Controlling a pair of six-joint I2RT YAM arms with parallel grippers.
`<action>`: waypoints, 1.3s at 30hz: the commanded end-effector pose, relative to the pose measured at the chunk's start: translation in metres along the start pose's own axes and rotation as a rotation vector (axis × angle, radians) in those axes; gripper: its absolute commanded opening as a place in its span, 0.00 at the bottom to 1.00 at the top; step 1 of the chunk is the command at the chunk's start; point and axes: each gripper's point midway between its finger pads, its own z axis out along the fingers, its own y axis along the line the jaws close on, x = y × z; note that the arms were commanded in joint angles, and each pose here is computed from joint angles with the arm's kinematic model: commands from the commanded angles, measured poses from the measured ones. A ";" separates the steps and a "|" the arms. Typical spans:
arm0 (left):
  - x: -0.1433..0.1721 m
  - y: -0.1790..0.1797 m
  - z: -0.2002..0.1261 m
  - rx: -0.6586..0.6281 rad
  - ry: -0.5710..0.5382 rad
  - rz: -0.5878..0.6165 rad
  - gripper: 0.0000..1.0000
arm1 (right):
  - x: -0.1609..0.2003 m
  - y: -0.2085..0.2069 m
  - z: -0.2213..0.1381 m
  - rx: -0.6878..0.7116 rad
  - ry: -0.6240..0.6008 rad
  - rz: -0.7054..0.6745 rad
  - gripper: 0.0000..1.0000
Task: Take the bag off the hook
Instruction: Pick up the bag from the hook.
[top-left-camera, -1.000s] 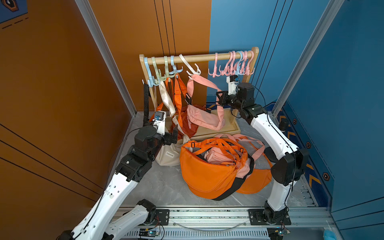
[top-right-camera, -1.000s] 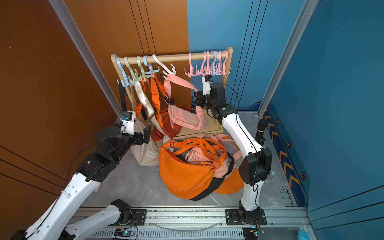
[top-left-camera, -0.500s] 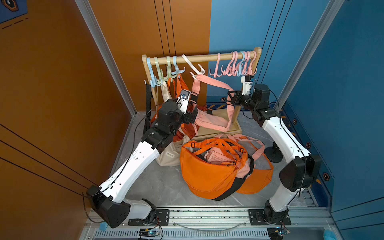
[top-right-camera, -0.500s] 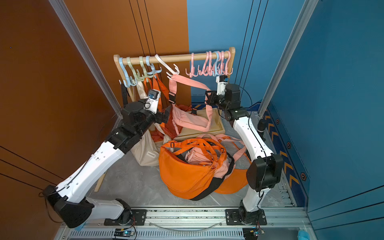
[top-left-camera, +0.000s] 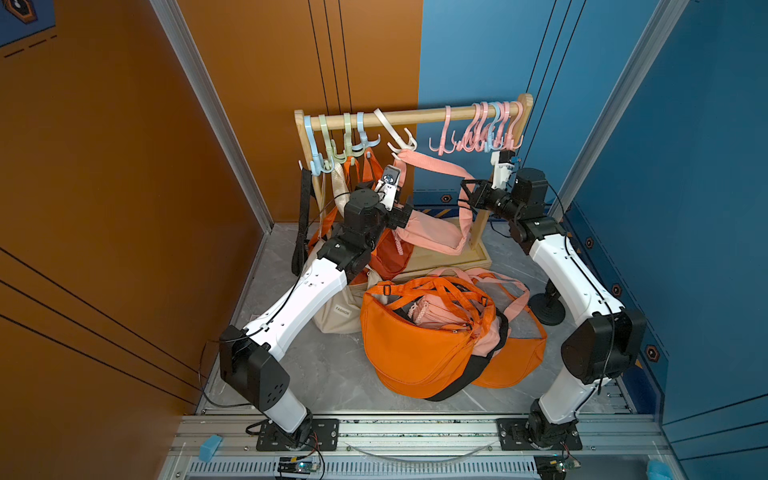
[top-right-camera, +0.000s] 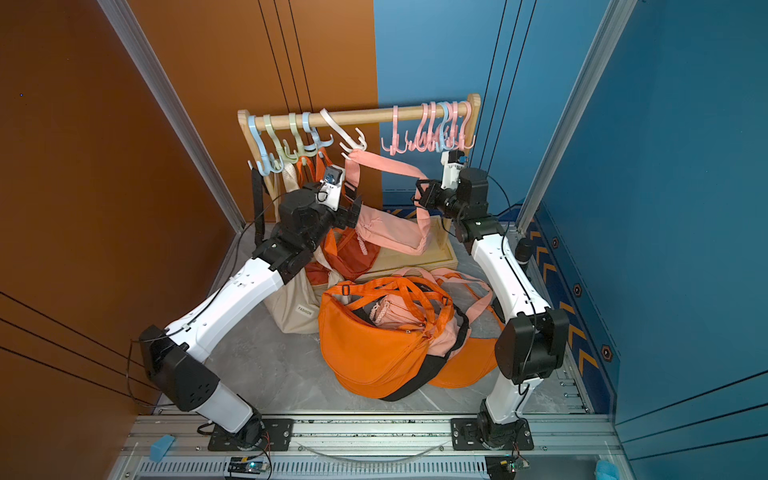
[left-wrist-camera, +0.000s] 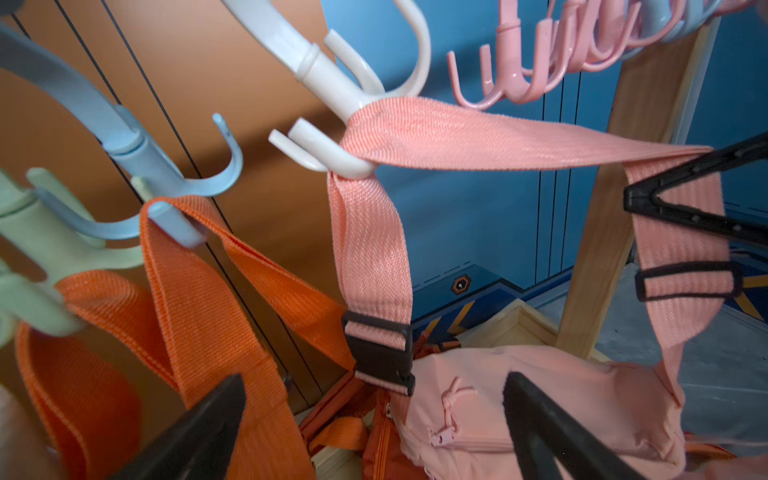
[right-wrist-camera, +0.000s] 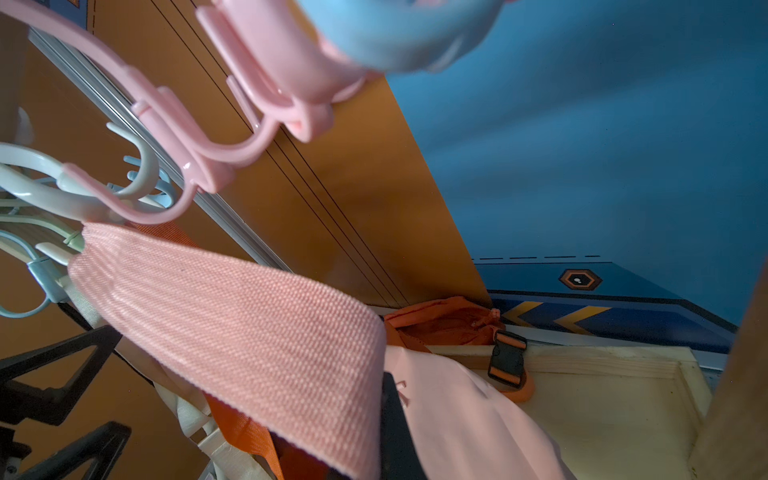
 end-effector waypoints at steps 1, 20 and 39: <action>-0.039 0.014 0.005 -0.030 -0.138 -0.031 0.99 | -0.005 0.008 -0.004 -0.014 -0.017 0.015 0.00; -0.035 0.048 0.040 0.024 -0.223 -0.154 0.67 | 0.004 0.034 0.004 -0.046 0.028 -0.009 0.00; -0.030 0.005 0.052 0.292 -0.220 -0.161 0.24 | 0.000 0.039 0.008 -0.043 0.037 -0.025 0.00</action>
